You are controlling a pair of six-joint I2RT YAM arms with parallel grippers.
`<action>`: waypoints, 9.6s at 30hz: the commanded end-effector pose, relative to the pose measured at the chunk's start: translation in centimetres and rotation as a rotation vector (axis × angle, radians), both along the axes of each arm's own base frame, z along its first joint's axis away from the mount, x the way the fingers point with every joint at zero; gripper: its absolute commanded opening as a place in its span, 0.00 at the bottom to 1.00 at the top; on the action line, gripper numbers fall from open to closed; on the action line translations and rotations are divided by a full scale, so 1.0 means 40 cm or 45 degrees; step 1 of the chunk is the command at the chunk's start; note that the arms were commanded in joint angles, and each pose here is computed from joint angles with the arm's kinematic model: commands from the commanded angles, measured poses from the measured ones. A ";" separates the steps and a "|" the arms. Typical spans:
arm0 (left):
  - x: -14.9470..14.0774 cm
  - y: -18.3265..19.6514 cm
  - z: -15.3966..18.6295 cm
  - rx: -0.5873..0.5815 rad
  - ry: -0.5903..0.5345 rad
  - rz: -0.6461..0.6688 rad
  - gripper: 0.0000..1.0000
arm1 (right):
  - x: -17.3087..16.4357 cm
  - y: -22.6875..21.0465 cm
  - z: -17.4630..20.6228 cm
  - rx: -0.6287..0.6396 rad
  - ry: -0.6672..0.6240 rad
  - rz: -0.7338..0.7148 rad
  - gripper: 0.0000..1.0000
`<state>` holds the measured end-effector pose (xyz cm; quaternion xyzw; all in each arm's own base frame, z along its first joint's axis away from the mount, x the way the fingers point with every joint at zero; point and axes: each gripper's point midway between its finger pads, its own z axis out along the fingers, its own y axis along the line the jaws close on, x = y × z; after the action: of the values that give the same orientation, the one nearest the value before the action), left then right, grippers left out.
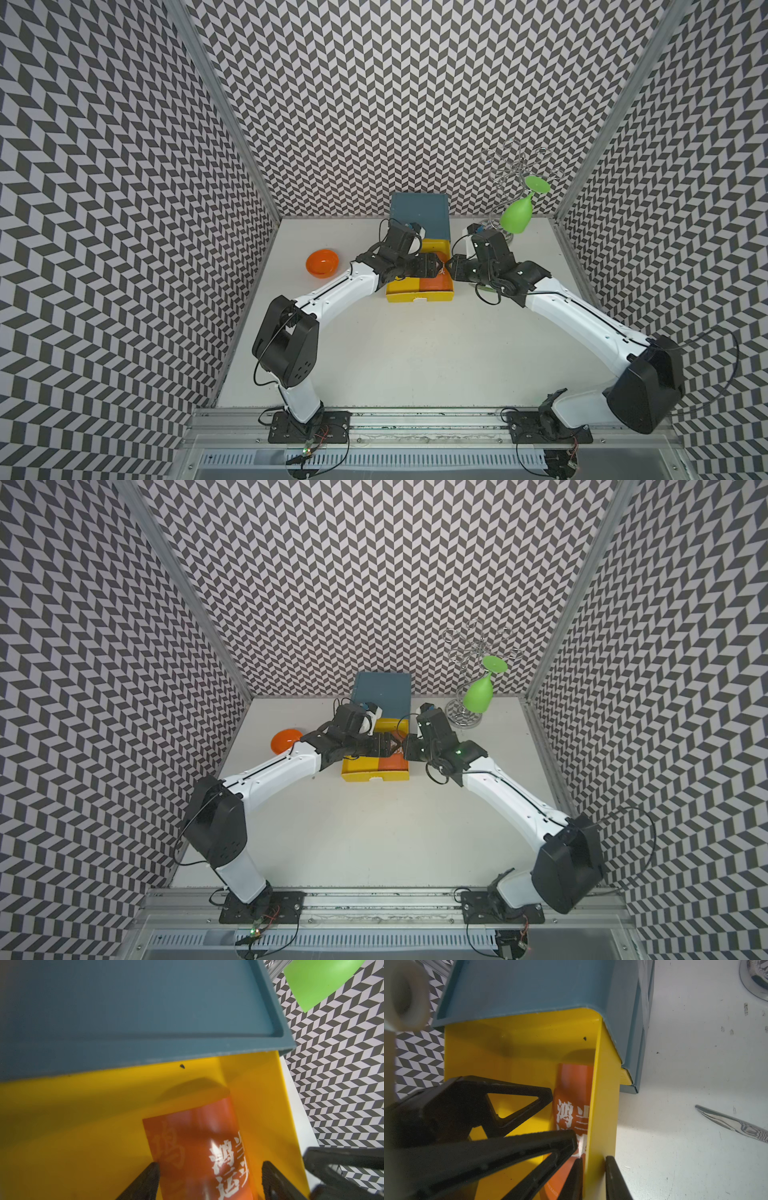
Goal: Take the postcards out of the drawer
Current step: Pick up the postcard from the drawer, then place the postcard at the center of the board.
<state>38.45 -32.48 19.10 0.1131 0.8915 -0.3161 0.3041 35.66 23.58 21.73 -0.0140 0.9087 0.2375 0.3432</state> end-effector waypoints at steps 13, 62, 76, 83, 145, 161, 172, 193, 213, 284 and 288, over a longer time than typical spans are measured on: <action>-0.009 0.004 -0.154 0.188 0.138 -0.018 0.70 | 0.010 0.029 -0.032 -0.017 0.020 0.042 0.16; -0.010 0.061 0.137 -0.047 -0.034 0.004 0.22 | 0.053 0.011 0.211 0.153 -0.255 0.026 0.38; -0.020 0.091 0.238 -0.104 -0.132 0.027 0.20 | 0.022 0.034 0.269 0.261 -0.367 0.293 0.47; -0.040 0.100 0.317 -0.167 -0.215 -0.012 0.20 | -0.014 0.061 0.257 0.301 -0.391 0.486 0.55; -0.290 0.076 0.497 -0.894 -0.640 -0.700 0.91 | -0.278 0.079 0.401 0.911 -0.372 1.280 0.00; -0.208 0.103 0.500 -0.839 -0.628 -0.427 0.32 | -0.173 0.088 0.303 0.834 -0.273 0.928 0.00; -0.159 0.099 0.489 -0.618 -0.632 -0.232 0.12 | -0.123 0.107 0.315 0.650 -0.355 0.652 0.00; -0.081 0.167 0.388 -0.139 -0.535 0.211 0.01 | -0.129 0.103 0.389 0.551 -0.542 0.449 0.00; -0.119 0.139 0.419 -0.281 -0.595 0.084 0.08 | -0.151 0.092 0.411 0.568 -0.572 0.461 0.00; -0.207 0.119 0.378 -0.749 -0.452 -0.271 0.07 | -0.169 0.110 0.296 0.677 -0.413 0.464 0.00; -0.207 0.121 0.388 -0.658 -0.490 -0.194 0.00 | -0.155 0.112 0.267 0.596 -0.389 0.409 0.00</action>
<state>30.21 -28.00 33.33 0.1542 0.6900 -0.5628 0.4282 29.36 27.59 32.52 -0.1069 0.7454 0.5062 0.4203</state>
